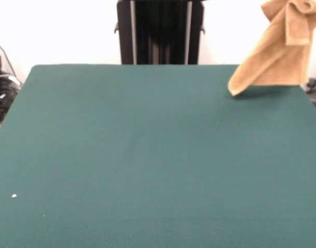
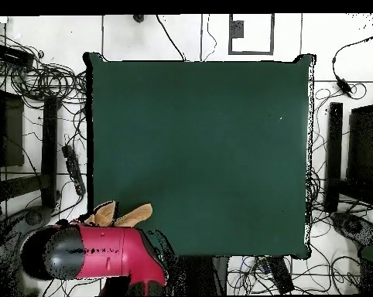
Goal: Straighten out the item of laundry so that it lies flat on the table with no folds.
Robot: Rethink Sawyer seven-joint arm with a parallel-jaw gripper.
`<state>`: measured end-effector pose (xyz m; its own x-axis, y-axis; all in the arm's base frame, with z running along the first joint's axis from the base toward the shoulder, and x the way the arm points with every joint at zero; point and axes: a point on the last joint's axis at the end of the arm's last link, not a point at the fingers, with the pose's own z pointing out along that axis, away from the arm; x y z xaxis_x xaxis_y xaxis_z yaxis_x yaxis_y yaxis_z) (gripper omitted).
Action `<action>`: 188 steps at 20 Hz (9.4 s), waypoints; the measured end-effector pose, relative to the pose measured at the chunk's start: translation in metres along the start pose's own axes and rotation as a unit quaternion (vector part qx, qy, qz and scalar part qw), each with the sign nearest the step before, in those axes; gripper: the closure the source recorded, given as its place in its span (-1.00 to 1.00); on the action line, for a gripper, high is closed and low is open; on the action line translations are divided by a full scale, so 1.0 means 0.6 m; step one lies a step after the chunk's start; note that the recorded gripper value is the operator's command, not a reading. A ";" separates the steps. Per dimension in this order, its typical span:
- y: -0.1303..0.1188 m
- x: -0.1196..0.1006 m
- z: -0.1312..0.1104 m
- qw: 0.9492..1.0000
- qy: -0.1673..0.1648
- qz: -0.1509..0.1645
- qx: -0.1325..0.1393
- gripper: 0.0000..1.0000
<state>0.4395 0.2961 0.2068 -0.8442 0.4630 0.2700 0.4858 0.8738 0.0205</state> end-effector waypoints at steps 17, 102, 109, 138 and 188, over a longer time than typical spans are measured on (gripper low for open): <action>0.028 0.052 -0.131 0.999 0.047 -0.023 -0.005 1.00; -0.157 -0.379 -0.021 0.939 -0.267 -0.213 -0.038 1.00; -0.157 -0.360 0.026 0.928 -0.273 -0.248 -0.050 1.00; -0.286 -0.337 0.140 0.933 -0.236 -0.264 -0.064 -1.00; -0.355 -0.275 0.234 0.917 -0.242 -0.308 -0.079 -1.00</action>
<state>0.4437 0.0545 0.0226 -0.9523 -0.0663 -0.2979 -0.1230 0.9768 0.1755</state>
